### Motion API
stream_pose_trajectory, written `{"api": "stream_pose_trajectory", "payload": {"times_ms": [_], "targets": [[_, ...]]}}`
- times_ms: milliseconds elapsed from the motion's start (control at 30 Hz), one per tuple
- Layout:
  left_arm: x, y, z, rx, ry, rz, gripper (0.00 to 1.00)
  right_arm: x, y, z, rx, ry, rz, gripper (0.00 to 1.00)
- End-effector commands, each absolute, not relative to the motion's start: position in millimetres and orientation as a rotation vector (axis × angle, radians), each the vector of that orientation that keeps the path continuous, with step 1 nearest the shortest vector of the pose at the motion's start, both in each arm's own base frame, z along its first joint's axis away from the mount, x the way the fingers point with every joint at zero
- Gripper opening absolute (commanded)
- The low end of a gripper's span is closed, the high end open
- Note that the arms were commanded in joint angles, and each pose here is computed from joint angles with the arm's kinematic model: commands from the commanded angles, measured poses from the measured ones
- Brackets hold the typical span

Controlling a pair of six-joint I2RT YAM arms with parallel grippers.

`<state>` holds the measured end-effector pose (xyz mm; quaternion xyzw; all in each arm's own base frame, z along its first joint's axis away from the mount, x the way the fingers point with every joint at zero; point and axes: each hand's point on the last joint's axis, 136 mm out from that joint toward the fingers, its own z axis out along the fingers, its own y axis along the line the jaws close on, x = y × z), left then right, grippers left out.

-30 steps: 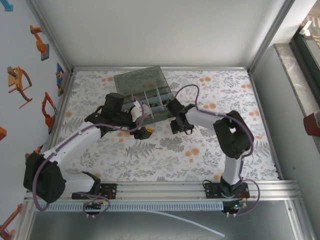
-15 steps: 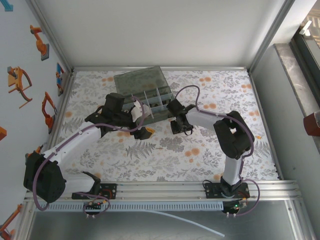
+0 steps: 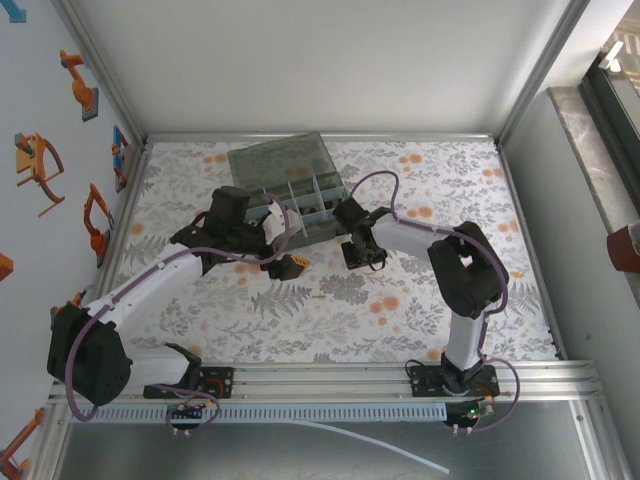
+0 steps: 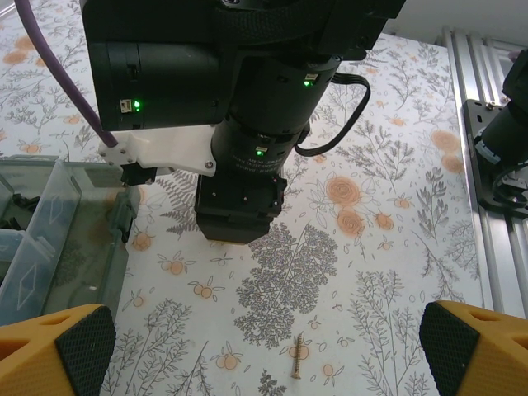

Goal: Sort the screws and nuts into containers

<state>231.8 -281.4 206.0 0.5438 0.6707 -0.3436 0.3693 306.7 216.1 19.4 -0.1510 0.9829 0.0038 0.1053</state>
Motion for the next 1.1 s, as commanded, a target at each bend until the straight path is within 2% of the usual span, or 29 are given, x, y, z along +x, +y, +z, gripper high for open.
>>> {"api": "stream_pose_trajectory", "payload": {"times_ms": [0,300,500,633,1067], "targets": [[227,-285,210,1.412,1.708,-0.916,0.97,306,221,40,-0.48,2.885,0.03,0.39],[226,-284,210,1.414,1.71,-0.91,0.97,336,242,73,-0.505,2.814,0.06,0.38],[226,-283,209,1.419,1.71,-0.904,0.97,310,227,55,-0.446,2.886,0.074,0.55],[229,-285,208,1.416,1.72,-0.911,0.97,300,219,38,-0.444,2.923,0.041,0.59],[227,-284,207,1.418,1.722,-0.911,0.97,300,219,12,-0.468,2.99,0.042,0.58]]}}
